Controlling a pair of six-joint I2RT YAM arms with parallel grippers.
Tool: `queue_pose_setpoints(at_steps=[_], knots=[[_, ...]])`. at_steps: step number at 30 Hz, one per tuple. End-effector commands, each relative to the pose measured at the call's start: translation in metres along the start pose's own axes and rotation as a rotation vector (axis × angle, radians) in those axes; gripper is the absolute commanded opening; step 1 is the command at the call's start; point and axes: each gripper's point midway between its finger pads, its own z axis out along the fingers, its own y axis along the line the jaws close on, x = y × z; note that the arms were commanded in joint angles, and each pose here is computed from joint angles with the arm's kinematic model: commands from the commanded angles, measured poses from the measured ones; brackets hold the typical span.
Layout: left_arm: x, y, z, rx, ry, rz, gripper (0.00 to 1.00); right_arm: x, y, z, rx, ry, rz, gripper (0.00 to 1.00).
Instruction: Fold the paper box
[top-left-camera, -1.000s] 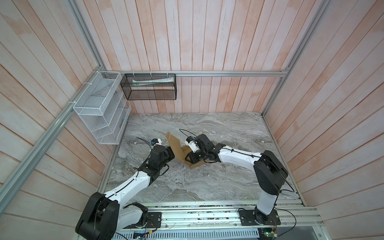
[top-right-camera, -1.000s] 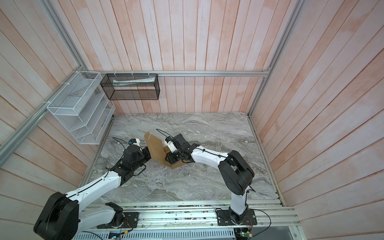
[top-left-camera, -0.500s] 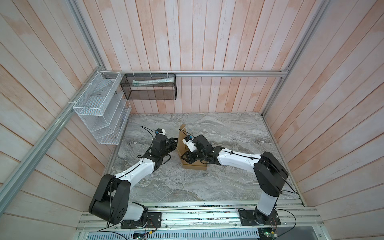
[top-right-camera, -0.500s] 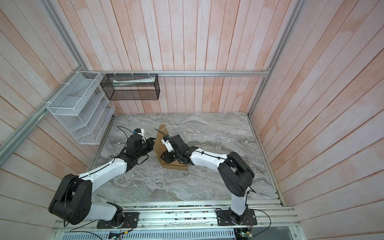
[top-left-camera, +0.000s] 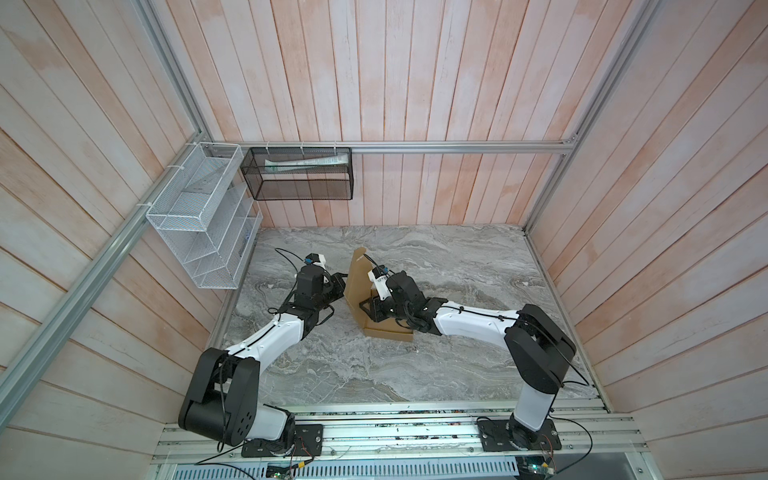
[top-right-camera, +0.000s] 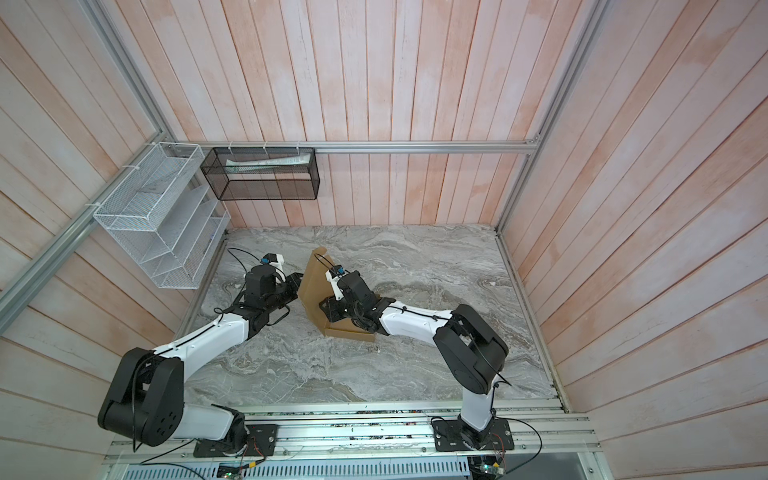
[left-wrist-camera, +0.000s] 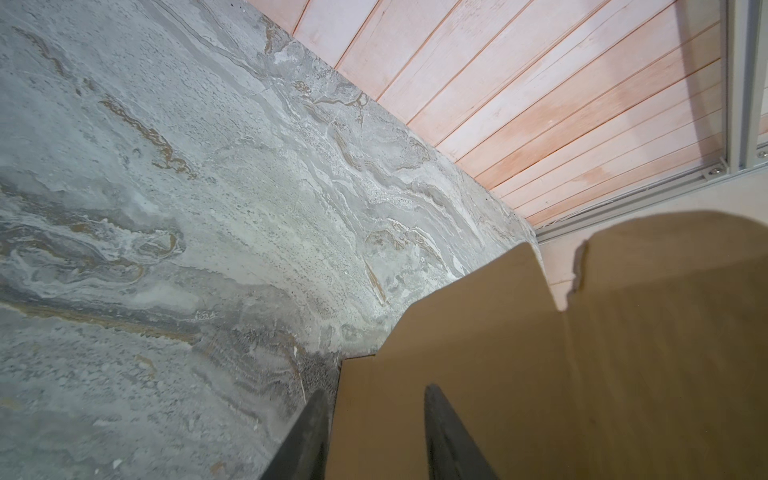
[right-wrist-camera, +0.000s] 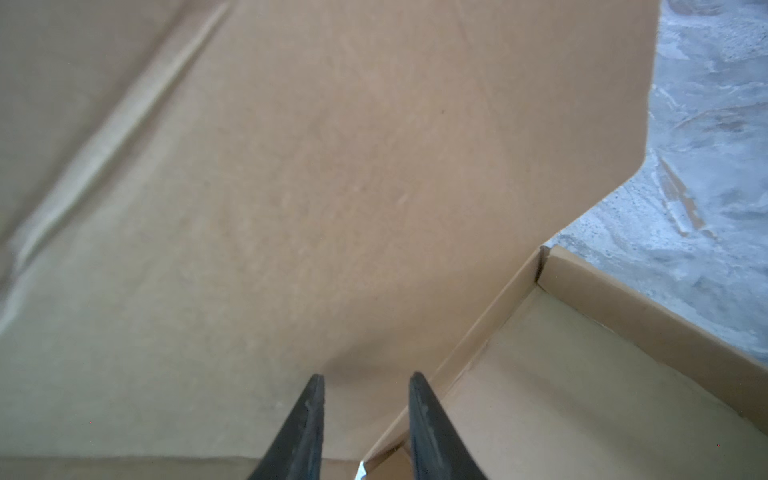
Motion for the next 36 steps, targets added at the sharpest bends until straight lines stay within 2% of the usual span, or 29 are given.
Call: queue_pose_setpoints(at_steps=[1,9,18,27,36], knots=[[0.012,0.006,-0.014,-0.008,0.017,0.02,0.4,0.0,-0.005,-0.008,0.031,-0.023,0.012,0.35],[0.04,0.024,-0.044,-0.022,0.029,-0.029,0.45,0.015,-0.021,-0.014,0.07,-0.005,0.043,0.35],[0.06,0.032,-0.071,-0.02,0.035,-0.053,0.45,0.019,-0.028,-0.021,0.099,-0.011,0.069,0.35],[0.071,0.034,-0.087,-0.024,0.062,-0.064,0.45,0.031,-0.037,-0.027,0.126,0.006,0.112,0.34],[0.076,0.023,-0.099,0.032,0.07,-0.091,0.45,0.031,-0.041,-0.039,0.158,-0.003,0.117,0.34]])
